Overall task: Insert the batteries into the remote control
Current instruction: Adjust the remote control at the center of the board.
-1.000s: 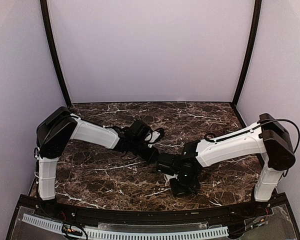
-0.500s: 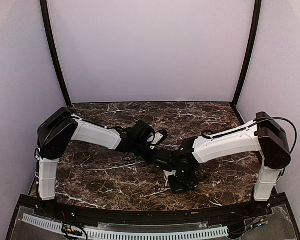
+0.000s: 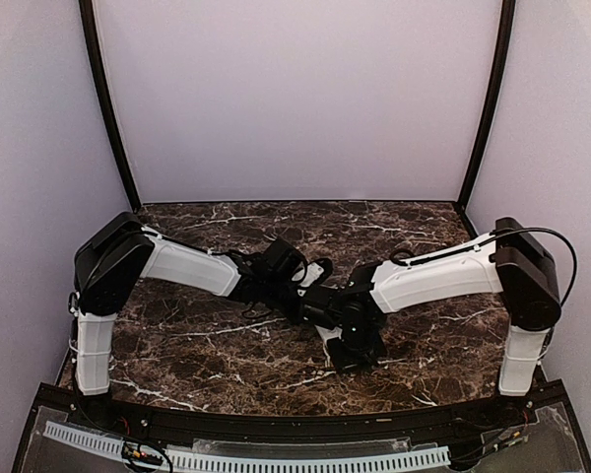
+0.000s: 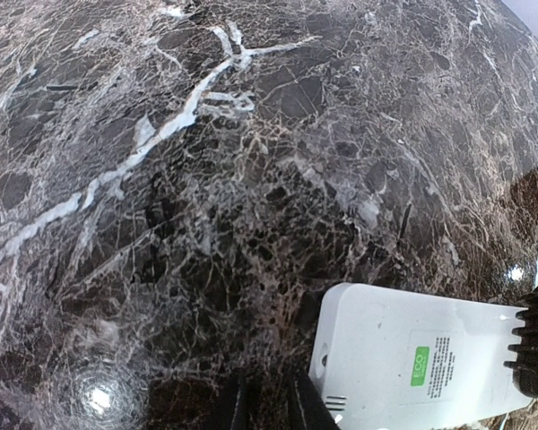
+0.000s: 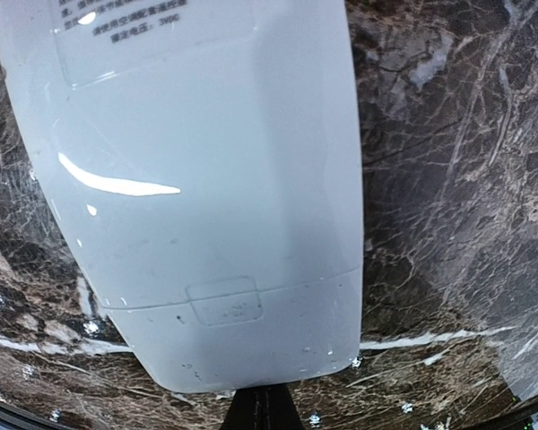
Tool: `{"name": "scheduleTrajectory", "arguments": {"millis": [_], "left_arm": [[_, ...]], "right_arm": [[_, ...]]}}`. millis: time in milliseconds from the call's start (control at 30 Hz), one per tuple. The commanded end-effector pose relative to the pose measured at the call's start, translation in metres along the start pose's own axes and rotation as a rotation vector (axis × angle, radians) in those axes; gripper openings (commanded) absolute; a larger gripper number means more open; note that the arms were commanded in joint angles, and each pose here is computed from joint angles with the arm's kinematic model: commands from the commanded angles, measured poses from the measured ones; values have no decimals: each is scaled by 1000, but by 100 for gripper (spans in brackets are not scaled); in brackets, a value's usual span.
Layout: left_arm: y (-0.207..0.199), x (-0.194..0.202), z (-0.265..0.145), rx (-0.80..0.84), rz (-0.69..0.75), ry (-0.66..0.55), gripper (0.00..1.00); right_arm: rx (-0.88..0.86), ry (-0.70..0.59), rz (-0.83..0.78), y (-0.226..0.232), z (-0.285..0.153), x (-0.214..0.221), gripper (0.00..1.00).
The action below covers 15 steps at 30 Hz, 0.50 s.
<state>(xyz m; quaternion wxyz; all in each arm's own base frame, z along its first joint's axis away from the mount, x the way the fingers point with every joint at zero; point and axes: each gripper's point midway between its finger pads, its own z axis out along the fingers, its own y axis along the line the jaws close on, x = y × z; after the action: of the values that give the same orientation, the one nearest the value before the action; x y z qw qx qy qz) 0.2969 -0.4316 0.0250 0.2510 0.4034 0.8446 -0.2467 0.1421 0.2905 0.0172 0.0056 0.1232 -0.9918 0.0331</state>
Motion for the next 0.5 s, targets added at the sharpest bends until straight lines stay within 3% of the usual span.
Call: {"name": "scheduleTrajectory", "arguments": {"millis": [0, 333, 467], "left_arm": [[-1, 25, 7, 0, 1, 89, 16], [3, 25, 6, -28, 14, 93, 16], [4, 26, 6, -34, 19, 99, 15]], "right_arm": [[13, -57, 14, -9, -2, -12, 0], [-142, -40, -8, -4, -27, 9, 0], [-83, 29, 10, -11, -11, 19, 0]]}}
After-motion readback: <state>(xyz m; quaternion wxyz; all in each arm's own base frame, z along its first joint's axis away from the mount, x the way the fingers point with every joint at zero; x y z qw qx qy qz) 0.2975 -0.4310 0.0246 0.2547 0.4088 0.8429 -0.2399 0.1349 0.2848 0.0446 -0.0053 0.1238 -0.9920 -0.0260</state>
